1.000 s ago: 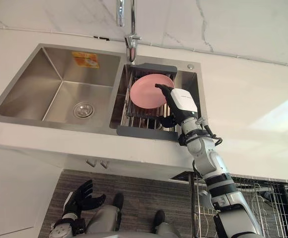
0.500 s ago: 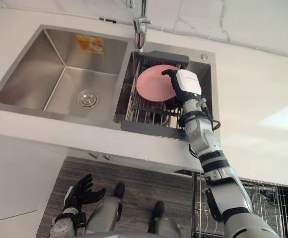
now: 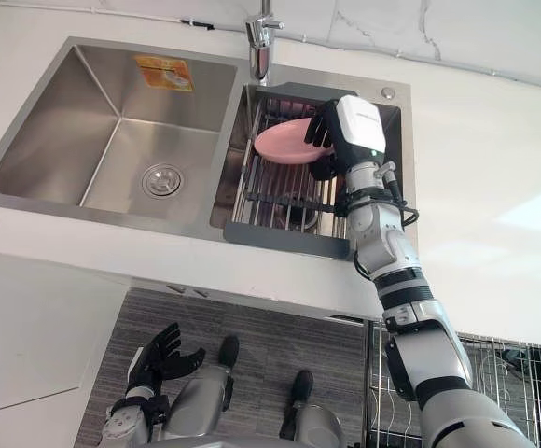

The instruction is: Walk over to the sink, pick up the cup, carry it to the dishwasher, place the cup inside the dishwasher, then close the dishwasher door

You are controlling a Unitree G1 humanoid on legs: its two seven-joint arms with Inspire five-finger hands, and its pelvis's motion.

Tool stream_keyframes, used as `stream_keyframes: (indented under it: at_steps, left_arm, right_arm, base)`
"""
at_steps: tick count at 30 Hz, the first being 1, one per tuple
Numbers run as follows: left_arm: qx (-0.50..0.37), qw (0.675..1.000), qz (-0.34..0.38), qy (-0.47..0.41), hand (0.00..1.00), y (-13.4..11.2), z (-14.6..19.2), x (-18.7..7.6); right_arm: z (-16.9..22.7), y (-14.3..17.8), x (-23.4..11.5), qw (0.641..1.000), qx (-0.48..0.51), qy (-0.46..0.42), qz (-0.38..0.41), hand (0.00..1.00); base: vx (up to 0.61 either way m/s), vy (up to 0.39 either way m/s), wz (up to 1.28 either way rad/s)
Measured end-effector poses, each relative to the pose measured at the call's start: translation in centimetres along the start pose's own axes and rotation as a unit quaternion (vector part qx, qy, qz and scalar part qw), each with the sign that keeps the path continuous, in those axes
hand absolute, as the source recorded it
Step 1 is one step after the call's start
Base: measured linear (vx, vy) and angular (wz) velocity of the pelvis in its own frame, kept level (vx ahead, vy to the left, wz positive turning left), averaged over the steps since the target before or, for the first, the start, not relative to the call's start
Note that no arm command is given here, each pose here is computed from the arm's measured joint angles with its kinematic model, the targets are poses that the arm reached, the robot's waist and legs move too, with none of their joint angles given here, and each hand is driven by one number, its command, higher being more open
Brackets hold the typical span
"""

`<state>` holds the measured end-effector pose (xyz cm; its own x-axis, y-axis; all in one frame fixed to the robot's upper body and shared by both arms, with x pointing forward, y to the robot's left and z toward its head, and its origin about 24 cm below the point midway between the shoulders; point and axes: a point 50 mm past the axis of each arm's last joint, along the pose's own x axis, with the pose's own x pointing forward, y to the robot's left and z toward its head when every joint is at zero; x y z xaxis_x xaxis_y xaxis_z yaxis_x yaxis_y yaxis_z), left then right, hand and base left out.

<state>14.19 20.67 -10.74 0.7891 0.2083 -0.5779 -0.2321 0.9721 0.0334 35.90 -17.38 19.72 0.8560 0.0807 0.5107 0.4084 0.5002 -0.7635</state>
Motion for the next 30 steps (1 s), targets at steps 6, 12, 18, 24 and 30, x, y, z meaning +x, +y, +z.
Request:
stream_keyframes:
  at_steps: [6,12,18,24,30]
  left_arm:
    - [0.001,1.000,-0.002,0.001,0.90,-0.1,-0.1,0.0]
    - [0.013,1.000,-0.008,0.013,0.90,-0.2,-0.7,-0.2]
    - [0.019,0.999,-0.008,0.031,0.90,-0.1,-1.5,-0.4]
    - [0.039,0.998,-0.005,0.050,0.90,0.7,-2.3,-0.5]
    - [0.038,0.998,0.000,0.058,0.90,0.9,-2.6,-0.6]
  right_arm:
    - [1.3,-1.4,-2.5,0.998,0.014,-0.048,-0.042,0.30]
    - [1.3,-2.1,-5.7,0.996,0.022,-0.062,-0.055,0.30]
    - [1.4,-3.6,-9.5,0.994,0.026,-0.068,-0.079,0.30]
    - [-2.5,-5.8,-13.8,0.991,-0.009,0.043,-0.127,0.30]
    - [-6.6,-8.3,-18.1,0.968,-0.073,0.169,-0.170,0.30]
  base:
    - [0.03,0.009,-0.10]
    - [-0.01,0.012,-0.29]
    - [-0.03,0.007,-0.51]
    - [0.00,0.039,-0.38]
    - [0.01,0.035,-0.11]
